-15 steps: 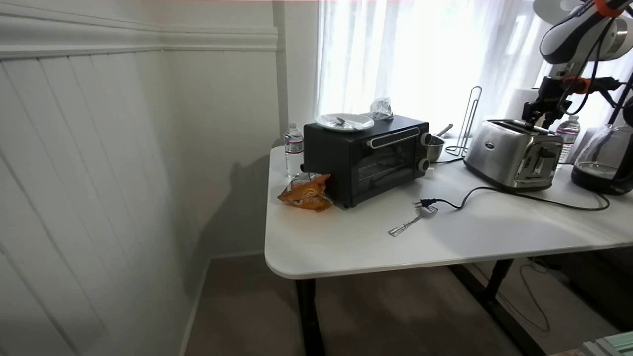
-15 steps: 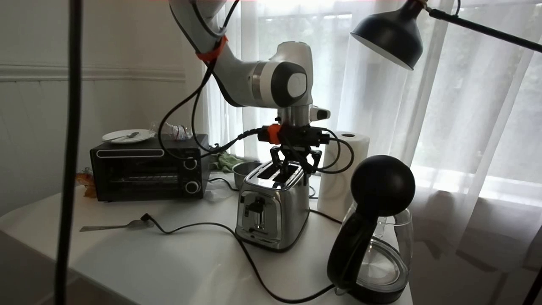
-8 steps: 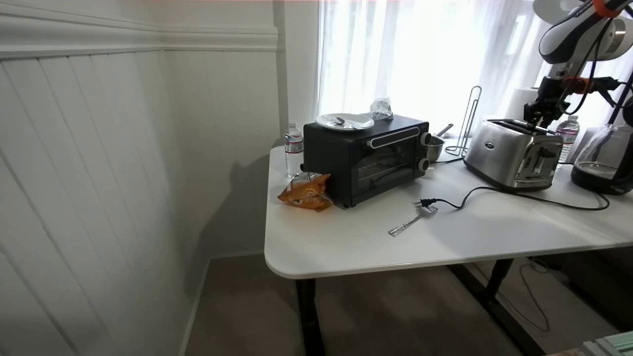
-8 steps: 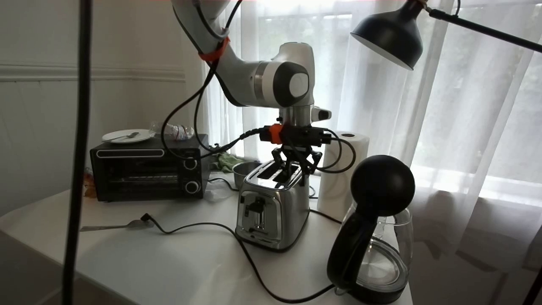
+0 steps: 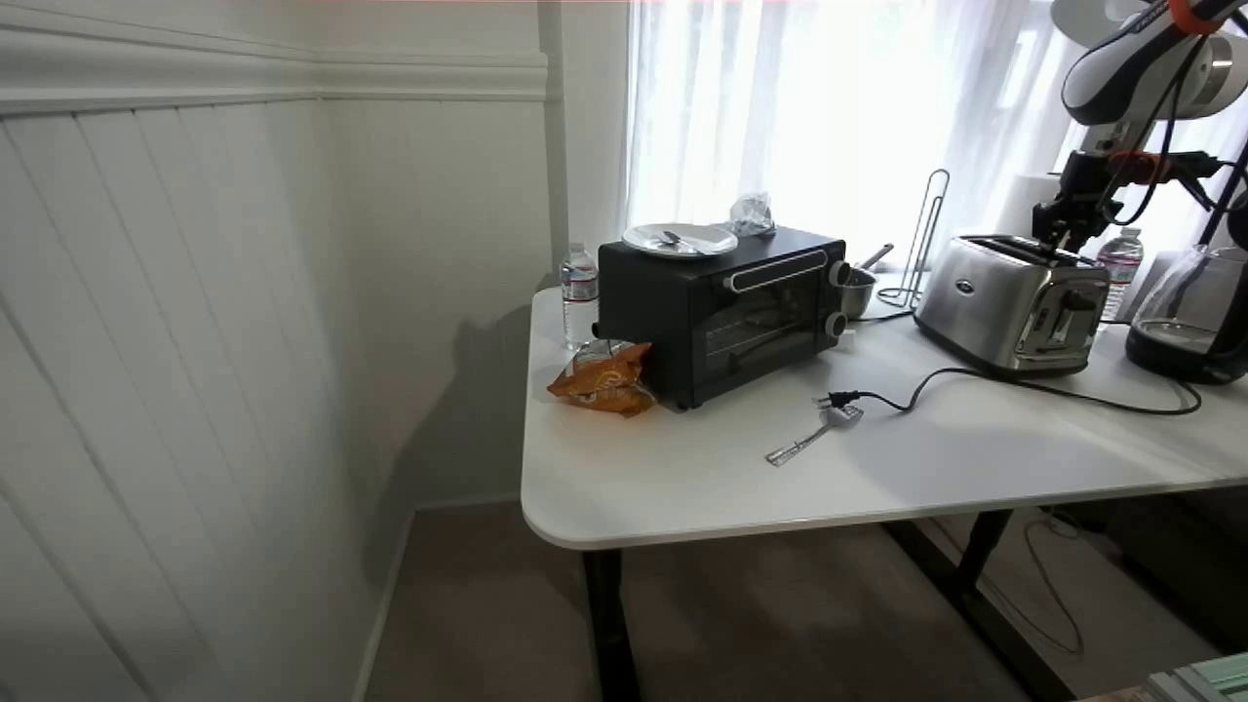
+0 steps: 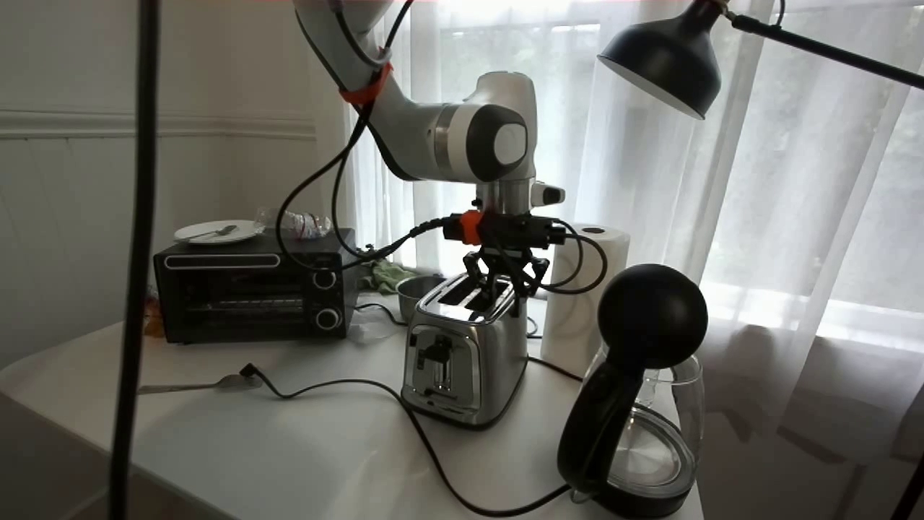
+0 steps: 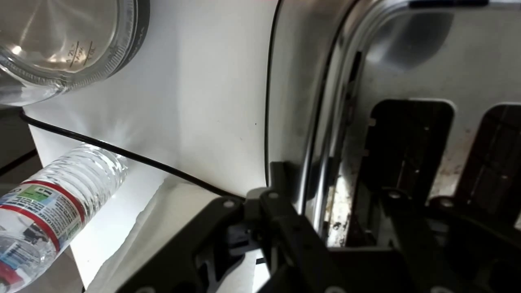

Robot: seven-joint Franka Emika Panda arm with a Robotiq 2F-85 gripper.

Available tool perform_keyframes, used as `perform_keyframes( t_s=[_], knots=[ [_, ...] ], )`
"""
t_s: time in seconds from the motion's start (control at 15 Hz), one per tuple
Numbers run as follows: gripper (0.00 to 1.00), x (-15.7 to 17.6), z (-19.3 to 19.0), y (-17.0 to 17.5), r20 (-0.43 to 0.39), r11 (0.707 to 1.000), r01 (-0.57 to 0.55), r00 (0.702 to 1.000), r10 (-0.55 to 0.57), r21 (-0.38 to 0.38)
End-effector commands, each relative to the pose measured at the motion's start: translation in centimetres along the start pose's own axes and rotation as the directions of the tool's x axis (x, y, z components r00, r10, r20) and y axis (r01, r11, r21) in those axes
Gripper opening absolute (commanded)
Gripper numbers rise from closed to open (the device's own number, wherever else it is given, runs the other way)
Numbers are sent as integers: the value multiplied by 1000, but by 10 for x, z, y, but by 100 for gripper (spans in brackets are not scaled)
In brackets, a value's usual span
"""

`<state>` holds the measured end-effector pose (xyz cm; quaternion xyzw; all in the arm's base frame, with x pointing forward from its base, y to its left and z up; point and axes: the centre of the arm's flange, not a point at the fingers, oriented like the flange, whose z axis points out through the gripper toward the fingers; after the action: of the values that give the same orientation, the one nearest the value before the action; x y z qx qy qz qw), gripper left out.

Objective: Slide the toaster to the left of the table

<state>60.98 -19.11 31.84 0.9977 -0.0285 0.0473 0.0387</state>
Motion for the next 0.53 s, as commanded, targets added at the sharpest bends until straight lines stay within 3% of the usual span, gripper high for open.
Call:
perform_keyframes(
  t_s=[0.0, 0.47],
  knots=[
    [16, 2, -7, -8, -11, 994, 91, 996, -90, 59],
    [16, -2, -22, -28, -56, 963, 242, 970, -237, 118]
  ],
)
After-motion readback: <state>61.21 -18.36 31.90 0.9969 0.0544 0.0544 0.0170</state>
